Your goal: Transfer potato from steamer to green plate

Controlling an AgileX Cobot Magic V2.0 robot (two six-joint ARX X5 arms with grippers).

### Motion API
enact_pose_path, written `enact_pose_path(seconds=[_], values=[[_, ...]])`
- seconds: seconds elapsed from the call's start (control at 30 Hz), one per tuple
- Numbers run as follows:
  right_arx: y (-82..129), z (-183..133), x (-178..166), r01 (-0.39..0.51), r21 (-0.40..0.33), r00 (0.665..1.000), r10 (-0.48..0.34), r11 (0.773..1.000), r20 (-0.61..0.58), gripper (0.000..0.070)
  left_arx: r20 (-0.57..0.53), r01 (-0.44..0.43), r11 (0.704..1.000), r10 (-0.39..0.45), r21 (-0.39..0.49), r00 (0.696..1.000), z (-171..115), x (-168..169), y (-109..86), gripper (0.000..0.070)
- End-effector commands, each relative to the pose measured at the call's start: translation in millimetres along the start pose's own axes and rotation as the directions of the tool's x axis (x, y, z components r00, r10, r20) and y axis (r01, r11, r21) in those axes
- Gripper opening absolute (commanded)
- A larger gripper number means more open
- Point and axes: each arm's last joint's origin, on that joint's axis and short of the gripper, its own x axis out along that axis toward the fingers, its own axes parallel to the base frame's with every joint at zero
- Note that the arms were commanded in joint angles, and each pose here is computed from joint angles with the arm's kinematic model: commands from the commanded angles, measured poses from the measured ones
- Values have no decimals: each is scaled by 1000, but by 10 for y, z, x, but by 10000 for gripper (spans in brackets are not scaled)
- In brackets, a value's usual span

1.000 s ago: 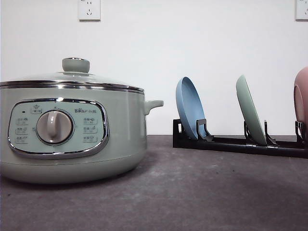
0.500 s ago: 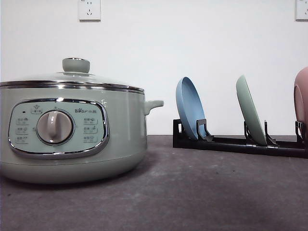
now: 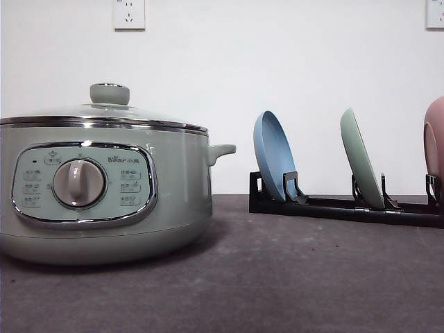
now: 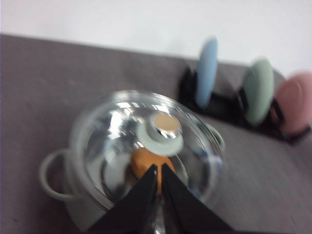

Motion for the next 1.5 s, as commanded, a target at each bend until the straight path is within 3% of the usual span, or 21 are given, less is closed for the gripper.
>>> enact_pose_path(seconds=[0.0,0.27,0.43,0.5,0.53,0.6,0.67,0.7,0.73,1.3,1.47], values=[[5,79,16,-24,-56,999,22,998,-30,0,-12,44,996,-44,77,999,104,-21,-49,3],[49,165,159,-113,-68,969,95,991,-230,0,-111,147,984,-135,104,985,180,51,-128,3],[83,150,190,-145,-69,958,123,987,-259,0,-113,155,982,-143,108,983,182,60,-137,8],[89,149,190,-148,-69,957,126,986,-260,0,-113,155,982,-143,107,983,182,60,-137,69],[89,148,190,-148,-67,957,126,987,-260,12,-113,155,982,-143,104,983,182,60,-137,137],[89,148,190,-146,-61,957,126,987,-261,144,-113,155,983,-143,100,983,182,60,-137,318],[89,149,190,-141,-48,958,124,989,-260,352,-113,155,983,-143,100,983,182,60,-137,504],[88,149,190,-137,-39,958,123,990,-260,459,-113,155,983,-143,101,983,182,60,-137,568],[88,149,190,-137,-37,958,123,990,-260,496,-113,155,983,-143,100,983,182,60,-137,589],[88,150,191,-129,-8,958,123,992,-259,512,-115,155,983,-143,99,983,180,60,-137,596],[87,183,201,-116,37,966,121,993,-228,512,-115,155,983,-143,99,983,180,59,-137,596]])
